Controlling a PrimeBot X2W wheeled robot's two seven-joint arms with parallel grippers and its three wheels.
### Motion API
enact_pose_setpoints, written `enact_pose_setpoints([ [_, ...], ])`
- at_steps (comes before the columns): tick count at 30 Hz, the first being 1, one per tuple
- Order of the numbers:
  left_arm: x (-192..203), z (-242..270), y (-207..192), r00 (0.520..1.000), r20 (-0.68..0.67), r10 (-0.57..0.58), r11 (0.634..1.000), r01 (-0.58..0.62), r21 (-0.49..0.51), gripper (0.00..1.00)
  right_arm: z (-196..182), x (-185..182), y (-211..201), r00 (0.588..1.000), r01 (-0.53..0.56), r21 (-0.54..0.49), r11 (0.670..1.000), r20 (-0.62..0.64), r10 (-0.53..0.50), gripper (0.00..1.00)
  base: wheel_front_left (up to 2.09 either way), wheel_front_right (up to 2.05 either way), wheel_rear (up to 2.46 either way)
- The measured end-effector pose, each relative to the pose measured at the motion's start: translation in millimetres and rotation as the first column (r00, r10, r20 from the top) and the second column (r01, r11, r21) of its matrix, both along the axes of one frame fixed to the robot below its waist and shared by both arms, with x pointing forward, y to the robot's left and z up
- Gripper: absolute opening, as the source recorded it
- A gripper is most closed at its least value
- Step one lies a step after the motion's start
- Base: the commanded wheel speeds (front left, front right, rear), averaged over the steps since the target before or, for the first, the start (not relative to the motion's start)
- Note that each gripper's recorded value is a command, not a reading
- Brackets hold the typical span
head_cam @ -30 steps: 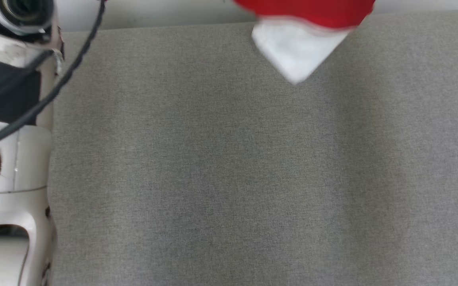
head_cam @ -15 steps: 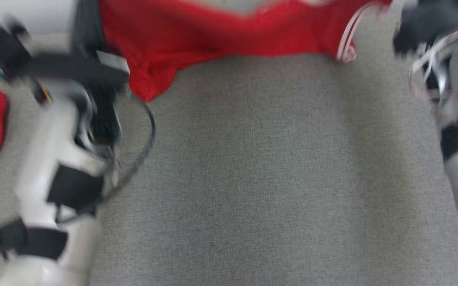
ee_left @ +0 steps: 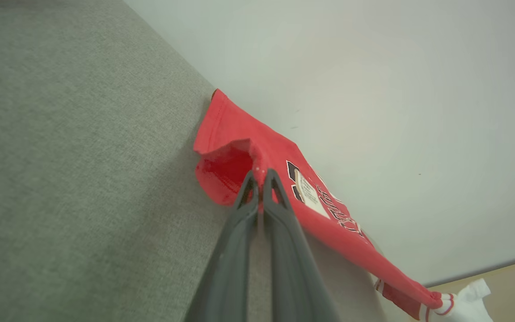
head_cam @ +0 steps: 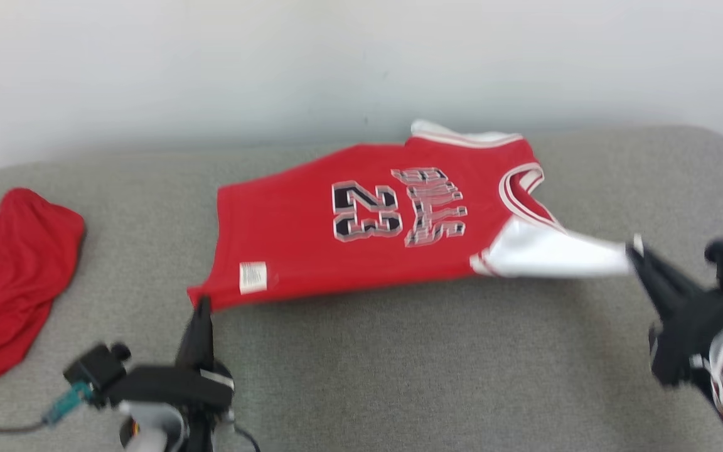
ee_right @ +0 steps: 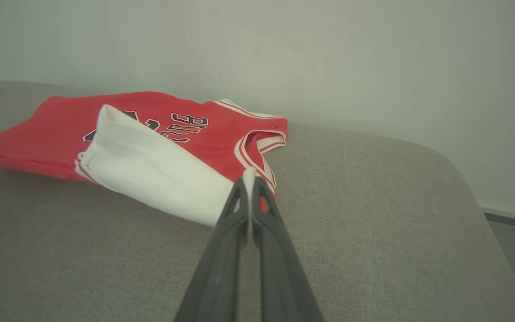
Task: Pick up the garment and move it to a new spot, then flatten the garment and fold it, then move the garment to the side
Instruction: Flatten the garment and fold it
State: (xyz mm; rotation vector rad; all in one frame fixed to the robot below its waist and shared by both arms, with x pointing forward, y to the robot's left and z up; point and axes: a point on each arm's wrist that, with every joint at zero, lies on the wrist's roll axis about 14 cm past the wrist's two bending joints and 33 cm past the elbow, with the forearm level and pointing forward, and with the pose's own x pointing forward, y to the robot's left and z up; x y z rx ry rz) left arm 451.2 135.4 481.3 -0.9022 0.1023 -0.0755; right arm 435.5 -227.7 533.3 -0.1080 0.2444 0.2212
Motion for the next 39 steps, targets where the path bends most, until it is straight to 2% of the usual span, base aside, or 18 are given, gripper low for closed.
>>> enact_pose_setpoints([
  [1, -18.2, -4.3, -0.8, 1.0, -0.01, -0.007, 1.0, 0.007, 0.0, 0.0, -8.3, -27.0, -1.5, 0.998, -0.003, 0.003, 1.0, -0.065, 0.003, 0.0, 0.0, 0.0, 0.0],
  [4, -41.3, -9.3, 2.8, 1.0, -0.025, 0.01, 1.0, -0.01, 0.007, 0.0, -20.8, -63.5, -9.2, 0.987, 0.014, -0.01, 1.0, -0.16, -0.015, 0.0, 0.0, 0.0, 0.0],
  [8, -62.8, -11.0, 9.5, 0.999, -0.028, 0.046, 0.999, -0.046, 0.026, 0.0, -39.2, -105.1, 3.6, 0.962, 0.015, 0.069, 0.997, -0.274, 0.004, 0.0, 0.0, 0.0, 0.0],
  [9, -76.4, -14.5, 13.0, 0.998, -0.034, 0.06, 0.997, -0.058, 0.046, 0.0, -50.2, -130.3, 11.5, 0.938, 0.017, 0.1, 0.995, -0.345, 0.018, 0.0, 0.0, 0.0, 0.0],
  [12, -86.1, -17.8, 12.2, 0.998, -0.038, 0.056, 0.995, -0.053, 0.08, 0.0, -57.3, -146.7, 14.8, 0.917, 0.024, 0.111, 0.994, -0.399, 0.023, 0.0, 0.0, 0.0, 0.0],
  [13, -99.3, -30.3, 18.3, 0.996, -0.069, 0.057, 0.986, -0.045, 0.162, 0.0, -72.3, -167.7, 19.5, 0.872, 0.036, 0.127, 0.991, -0.488, 0.031, 0.0, 0.0, 0.0, 0.0],
  [15, -105.7, -35.6, 19.5, 0.995, -0.082, 0.051, 0.978, -0.033, 0.204, 0.0, -75.3, -173.2, 19.0, 0.861, 0.046, 0.129, 0.991, -0.508, 0.026, 0.0, 0.0, 0.0, 0.0],
  [17, -111.6, -40.8, 19.4, 0.995, -0.093, 0.034, 0.97, -0.011, 0.241, 0.0, -73.2, -172.0, 16.9, 0.866, 0.051, 0.117, 0.992, -0.5, 0.015, 0.0, 0.0, 0.0, 0.0],
  [18, -113.1, -40.8, 15.3, 0.996, -0.088, -0.005, 0.955, 0.031, 0.294, 0.0, -68.6, -164.6, 19.1, 0.883, 0.041, 0.112, 0.993, -0.47, 0.017, 0.0, 0.0, 0.0, 0.0],
  [19, -90.9, -26.2, 3.8, 0.996, -0.052, -0.078, 0.917, 0.092, 0.389, 0.0, -47.9, -129.0, 17.5, 0.936, -0.021, 0.014, 1.0, -0.35, 0.024, 0.0, 0.0, 0.0, 0.0],
  [22, -68.4, -20.2, -2.2, 0.993, -0.051, -0.11, 0.886, 0.121, 0.447, 0.0, -39.4, -98.4, 11.2, 0.962, -0.053, -0.101, 0.994, -0.274, 0.023, 0.0, 0.0, 0.0, 0.0],
  [27, -42.4, -22.7, -10.9, 0.985, -0.084, -0.148, 0.843, 0.17, 0.51, 0.0, -43.7, -63.7, 17.7, 0.97, -0.132, -0.225, 0.965, -0.229, 0.079, 0.0, 0.0, 0.0, 0.0],
  [29, -35.0, -24.9, -12.0, 0.984, -0.097, -0.15, 0.835, 0.179, 0.521, 0.0, -40.4, -50.3, 15.2, 0.975, -0.157, -0.301, 0.941, -0.199, 0.099, 0.0, 0.0, 0.0, 0.0],
  [30, -25.5, -28.4, -11.3, 0.983, -0.111, -0.144, 0.826, 0.181, 0.533, 0.0, -35.7, -33.1, 20.0, 0.977, -0.191, -0.355, 0.915, -0.155, 0.144, 0.0, 0.0, 0.0, 0.0],
  [37, -13.7, -41.4, -9.5, 0.981, -0.142, -0.132, 0.814, 0.19, 0.55, 0.0, -21.4, -0.2, 29.7, 0.971, -0.23, -0.419, 0.878, -0.038, 0.236, 0.0, 0.0, 0.0, 0.0],
  [39, -10.8, -45.6, -7.4, 0.98, -0.152, -0.126, 0.808, 0.19, 0.558, 0.0, -27.2, 5.9, 31.8, 0.966, -0.248, -0.429, 0.869, -0.041, 0.255, 0.0, 0.0, 0.0, 0.0],
])
